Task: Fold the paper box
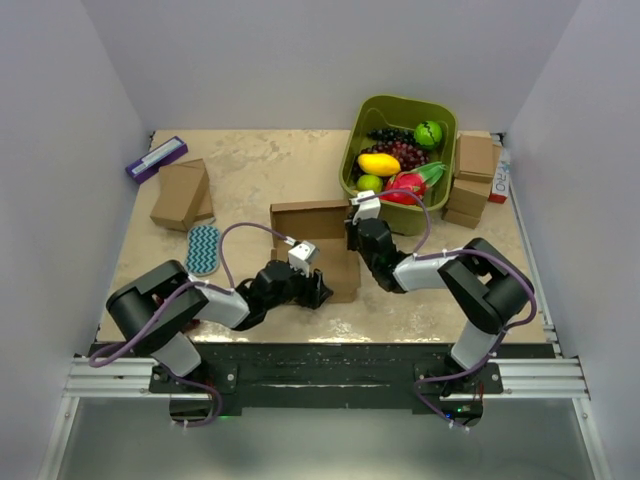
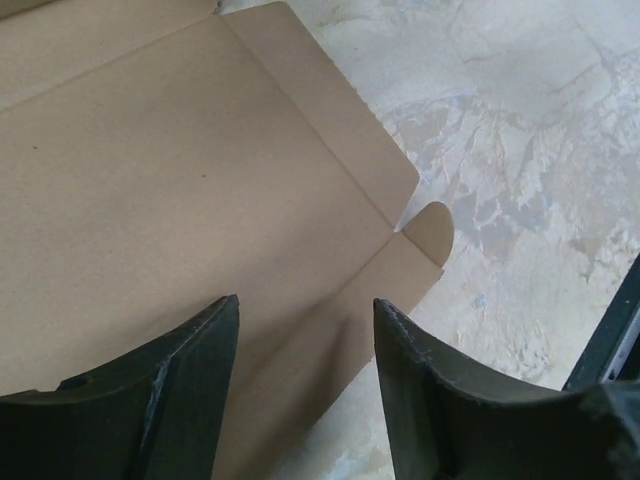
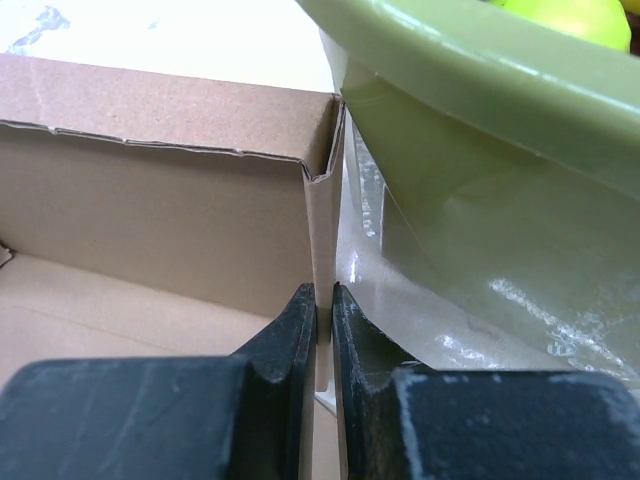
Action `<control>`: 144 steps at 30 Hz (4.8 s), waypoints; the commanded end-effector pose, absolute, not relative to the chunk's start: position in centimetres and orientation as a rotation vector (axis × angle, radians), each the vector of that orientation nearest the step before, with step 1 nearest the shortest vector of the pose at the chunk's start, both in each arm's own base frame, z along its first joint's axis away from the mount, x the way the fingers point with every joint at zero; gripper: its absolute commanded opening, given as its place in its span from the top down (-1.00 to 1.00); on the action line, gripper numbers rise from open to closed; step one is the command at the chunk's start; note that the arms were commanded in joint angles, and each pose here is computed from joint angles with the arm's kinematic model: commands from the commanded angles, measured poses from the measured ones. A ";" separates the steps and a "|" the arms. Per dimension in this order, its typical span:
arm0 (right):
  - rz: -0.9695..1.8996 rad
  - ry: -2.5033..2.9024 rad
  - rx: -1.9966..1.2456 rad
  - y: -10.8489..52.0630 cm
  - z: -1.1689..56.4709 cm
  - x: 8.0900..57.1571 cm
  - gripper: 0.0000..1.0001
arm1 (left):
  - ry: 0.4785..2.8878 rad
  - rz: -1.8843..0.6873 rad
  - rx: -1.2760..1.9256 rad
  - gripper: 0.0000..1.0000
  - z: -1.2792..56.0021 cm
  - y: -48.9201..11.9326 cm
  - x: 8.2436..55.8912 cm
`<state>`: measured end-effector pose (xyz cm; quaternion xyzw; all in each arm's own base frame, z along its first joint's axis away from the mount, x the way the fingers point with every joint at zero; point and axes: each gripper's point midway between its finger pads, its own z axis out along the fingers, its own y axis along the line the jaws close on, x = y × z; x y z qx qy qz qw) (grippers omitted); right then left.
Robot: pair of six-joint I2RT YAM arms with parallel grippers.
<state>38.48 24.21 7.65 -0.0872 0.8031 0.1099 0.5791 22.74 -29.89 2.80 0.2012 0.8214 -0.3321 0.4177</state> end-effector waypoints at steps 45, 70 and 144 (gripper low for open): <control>0.122 1.983 -0.089 22.6 9.4 39.4 -0.15 | 2.146 -0.855 0.493 -0.27 2.1 -30.9 21.6; 0.584 2.033 0.065 21.8 19.1 32.9 -0.46 | 1.942 -0.255 0.380 -0.59 23.2 -17.8 34.4; 0.649 2.149 0.068 19.1 23.6 26.5 -0.63 | 2.316 0.140 0.797 0.47 5.0 -19.3 31.2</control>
